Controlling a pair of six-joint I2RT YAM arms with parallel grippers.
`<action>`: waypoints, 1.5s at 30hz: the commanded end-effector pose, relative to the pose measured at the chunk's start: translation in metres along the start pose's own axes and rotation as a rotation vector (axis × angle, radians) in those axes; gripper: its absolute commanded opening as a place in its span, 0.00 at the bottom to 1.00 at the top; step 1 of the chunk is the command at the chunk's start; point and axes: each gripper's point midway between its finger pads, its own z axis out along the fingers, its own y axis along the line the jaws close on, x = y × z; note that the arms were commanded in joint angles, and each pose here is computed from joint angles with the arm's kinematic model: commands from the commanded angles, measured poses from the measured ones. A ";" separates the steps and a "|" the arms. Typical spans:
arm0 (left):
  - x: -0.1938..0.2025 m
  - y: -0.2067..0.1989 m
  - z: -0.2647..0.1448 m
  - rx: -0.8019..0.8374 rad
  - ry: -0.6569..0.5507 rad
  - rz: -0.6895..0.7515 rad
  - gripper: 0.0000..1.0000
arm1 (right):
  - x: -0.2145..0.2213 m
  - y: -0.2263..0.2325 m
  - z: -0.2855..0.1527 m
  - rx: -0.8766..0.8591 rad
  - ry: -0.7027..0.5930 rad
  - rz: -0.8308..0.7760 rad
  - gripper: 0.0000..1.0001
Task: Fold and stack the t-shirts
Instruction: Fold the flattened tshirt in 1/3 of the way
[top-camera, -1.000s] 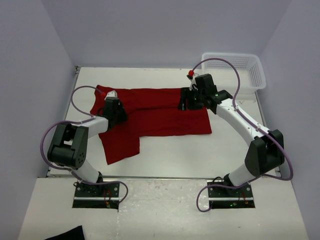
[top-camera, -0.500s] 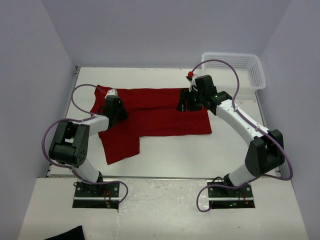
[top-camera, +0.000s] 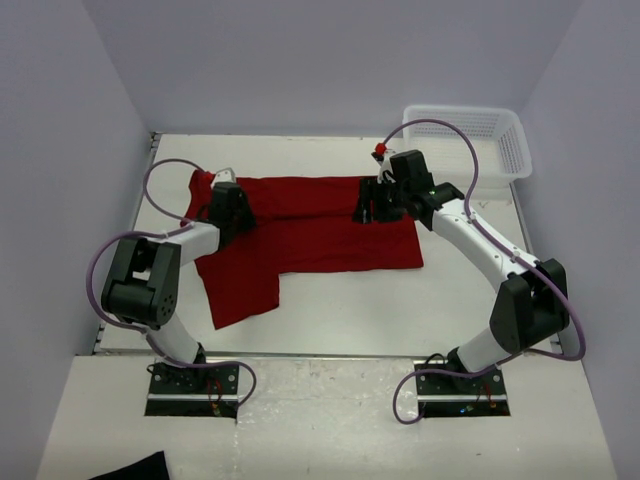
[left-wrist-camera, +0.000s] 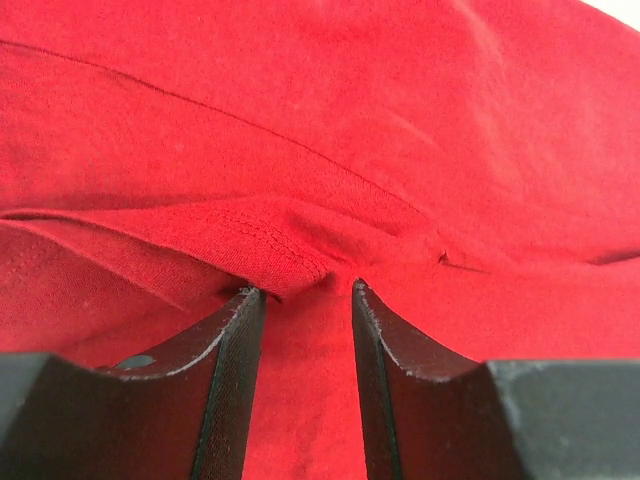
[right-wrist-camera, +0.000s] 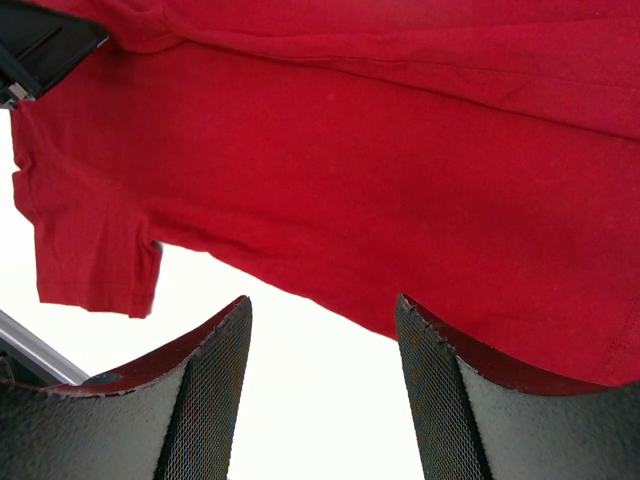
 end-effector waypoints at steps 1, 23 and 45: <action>-0.025 -0.006 0.003 -0.003 -0.066 0.020 0.41 | -0.006 0.005 -0.002 -0.032 -0.022 -0.010 0.61; -0.020 0.004 0.009 -0.035 -0.044 0.034 0.41 | -0.004 0.011 -0.003 -0.060 -0.028 -0.001 0.61; -0.010 -0.008 0.003 0.056 -0.041 -0.004 0.37 | -0.005 0.016 -0.004 -0.084 -0.018 0.000 0.61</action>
